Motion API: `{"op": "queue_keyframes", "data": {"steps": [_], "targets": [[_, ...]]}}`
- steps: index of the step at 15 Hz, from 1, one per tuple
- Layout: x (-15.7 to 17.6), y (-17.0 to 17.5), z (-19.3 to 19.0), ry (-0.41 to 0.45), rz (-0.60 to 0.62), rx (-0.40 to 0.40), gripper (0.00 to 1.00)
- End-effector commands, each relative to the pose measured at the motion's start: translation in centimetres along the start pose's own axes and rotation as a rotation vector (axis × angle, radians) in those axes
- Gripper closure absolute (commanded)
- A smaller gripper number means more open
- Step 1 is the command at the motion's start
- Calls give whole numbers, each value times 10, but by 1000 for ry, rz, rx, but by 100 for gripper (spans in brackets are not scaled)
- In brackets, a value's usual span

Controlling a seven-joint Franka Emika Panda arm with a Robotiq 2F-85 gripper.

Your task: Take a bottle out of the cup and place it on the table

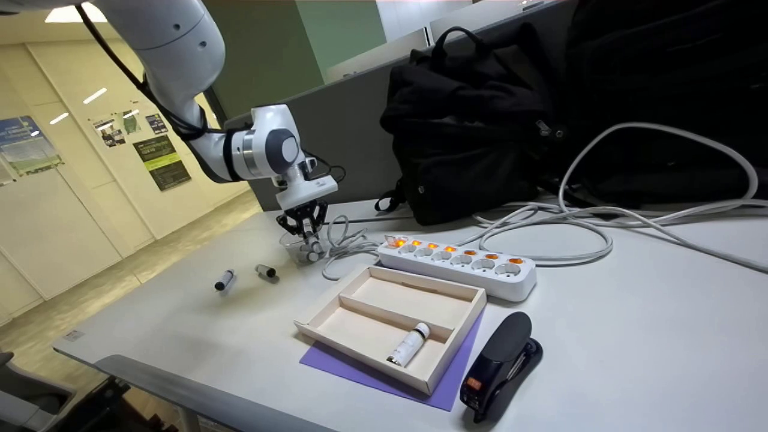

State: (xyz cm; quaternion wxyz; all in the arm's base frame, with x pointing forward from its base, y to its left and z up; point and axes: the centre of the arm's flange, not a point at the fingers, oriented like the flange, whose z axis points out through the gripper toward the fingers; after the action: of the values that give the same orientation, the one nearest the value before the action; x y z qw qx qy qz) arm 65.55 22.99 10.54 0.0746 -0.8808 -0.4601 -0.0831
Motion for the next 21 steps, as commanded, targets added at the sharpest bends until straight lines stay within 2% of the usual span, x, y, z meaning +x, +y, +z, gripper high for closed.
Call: {"op": "queue_keyframes", "data": {"steps": [1, 3, 5, 10, 13, 15, 17, 19, 21], "targets": [[-3, 4, 10, -25, 33, 20, 93], [-1, 4, 1, -21, 41, 39, 93], [5, 4, -23, -14, 37, 57, 93], [28, -2, -123, 13, 3, 65, 93], [49, -16, -157, 11, -55, 79, 93], [58, -39, -155, -24, -116, 139, 93], [51, -67, -139, -90, -177, 198, 93], [38, -91, -119, -156, -223, 190, 93], [19, -113, -97, -204, -276, 142, 93]]}}
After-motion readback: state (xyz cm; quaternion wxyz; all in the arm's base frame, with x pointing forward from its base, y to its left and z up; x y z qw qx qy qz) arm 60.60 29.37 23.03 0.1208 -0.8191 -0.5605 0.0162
